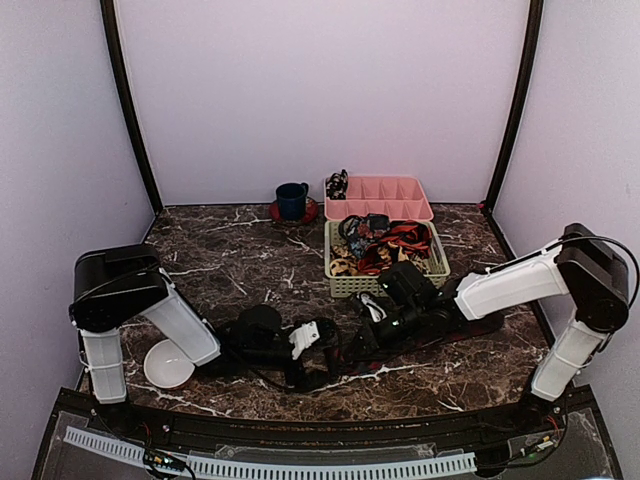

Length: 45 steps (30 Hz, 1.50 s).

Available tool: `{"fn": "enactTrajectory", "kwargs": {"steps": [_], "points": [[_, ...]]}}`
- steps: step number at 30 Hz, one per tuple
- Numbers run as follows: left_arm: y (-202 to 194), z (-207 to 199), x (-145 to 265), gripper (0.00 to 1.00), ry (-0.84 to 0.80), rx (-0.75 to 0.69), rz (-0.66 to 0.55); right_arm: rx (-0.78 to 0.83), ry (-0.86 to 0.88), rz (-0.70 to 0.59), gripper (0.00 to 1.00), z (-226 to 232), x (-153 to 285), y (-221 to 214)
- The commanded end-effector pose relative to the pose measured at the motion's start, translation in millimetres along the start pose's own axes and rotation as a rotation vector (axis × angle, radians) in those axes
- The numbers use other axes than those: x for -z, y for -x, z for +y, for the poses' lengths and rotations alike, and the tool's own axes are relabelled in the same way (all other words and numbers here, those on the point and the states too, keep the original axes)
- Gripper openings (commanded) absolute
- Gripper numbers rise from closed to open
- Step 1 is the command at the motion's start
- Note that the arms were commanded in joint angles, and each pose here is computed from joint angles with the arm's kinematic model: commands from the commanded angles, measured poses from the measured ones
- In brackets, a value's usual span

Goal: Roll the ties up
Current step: Roll the tie at the center of the board.

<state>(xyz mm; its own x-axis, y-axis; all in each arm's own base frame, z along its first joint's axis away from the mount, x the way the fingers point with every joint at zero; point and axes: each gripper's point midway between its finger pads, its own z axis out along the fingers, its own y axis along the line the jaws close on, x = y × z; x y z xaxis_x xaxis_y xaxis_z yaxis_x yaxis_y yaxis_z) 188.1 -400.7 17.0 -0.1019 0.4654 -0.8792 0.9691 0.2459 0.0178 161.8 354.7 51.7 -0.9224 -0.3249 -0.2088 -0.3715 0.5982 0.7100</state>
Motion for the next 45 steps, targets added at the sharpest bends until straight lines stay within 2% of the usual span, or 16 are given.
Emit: {"fn": "enactTrajectory", "kwargs": {"steps": [1, 9, 14, 16, 18, 22, 24, 26, 28, 30, 35, 38, 39, 40, 42, 45], "points": [[-18.3, 5.9, -12.1, 0.99, -0.022, 0.026, 0.071, 0.002, -0.033, 0.022, 0.00, -6.5, -3.0, 0.5], [-26.8, -18.4, -31.7, 0.99, -0.172, -0.006, 0.107, 0.010, -0.033, 0.029, 0.00, -4.6, -1.9, 6.5], [-35.0, -13.9, -38.8, 0.98, -0.139, -0.012, 0.127, 0.013, -0.030, 0.031, 0.00, -4.2, -0.6, 10.1], [-40.3, -11.7, -38.8, 0.89, -0.125, -0.008, 0.145, 0.013, -0.026, 0.032, 0.00, -3.2, 0.0, 10.4], [-44.4, -12.0, -36.2, 0.73, -0.122, 0.002, 0.160, 0.013, -0.019, 0.030, 0.00, -1.6, 1.3, 12.1], [-41.8, -17.9, -23.0, 0.47, -0.130, 0.043, 0.132, 0.019, -0.003, 0.032, 0.00, 3.8, 2.3, 14.3], [-38.8, -20.4, -16.9, 0.38, -0.131, 0.060, 0.121, 0.018, 0.007, 0.036, 0.00, 5.2, 1.5, 14.2], [-34.4, -27.4, -12.1, 0.35, -0.145, 0.059, 0.108, 0.015, 0.016, 0.044, 0.00, 4.6, -1.2, 13.3], [-31.1, -32.9, -11.5, 0.36, -0.155, 0.063, 0.106, 0.012, 0.019, 0.051, 0.00, 2.4, -4.9, 12.3], [-29.8, -34.4, -12.1, 0.45, -0.154, 0.073, 0.105, 0.008, 0.019, 0.058, 0.00, -0.4, -8.3, 11.1], [-28.5, -27.3, -9.2, 0.53, -0.107, 0.090, 0.082, 0.001, -0.005, 0.064, 0.00, -13.1, -11.5, 6.2], [-26.2, -23.5, -8.7, 0.72, -0.082, 0.074, 0.067, -0.008, -0.004, 0.064, 0.00, -16.2, -10.7, 3.1], [-24.6, -24.3, -9.4, 0.86, -0.079, 0.067, 0.062, -0.007, 0.000, 0.061, 0.00, -15.3, -10.4, 3.9], [-21.9, -25.7, -10.5, 0.94, -0.079, 0.056, 0.051, -0.004, 0.004, 0.059, 0.00, -13.8, -10.4, 4.8], [-18.0, -27.8, -14.1, 0.99, -0.071, 0.031, 0.038, -0.005, 0.011, 0.058, 0.00, -11.9, -10.3, 6.2], [-20.7, -24.0, -24.0, 0.99, -0.052, 0.030, 0.051, 0.004, 0.025, 0.053, 0.00, -5.8, -9.1, 10.4]]}}
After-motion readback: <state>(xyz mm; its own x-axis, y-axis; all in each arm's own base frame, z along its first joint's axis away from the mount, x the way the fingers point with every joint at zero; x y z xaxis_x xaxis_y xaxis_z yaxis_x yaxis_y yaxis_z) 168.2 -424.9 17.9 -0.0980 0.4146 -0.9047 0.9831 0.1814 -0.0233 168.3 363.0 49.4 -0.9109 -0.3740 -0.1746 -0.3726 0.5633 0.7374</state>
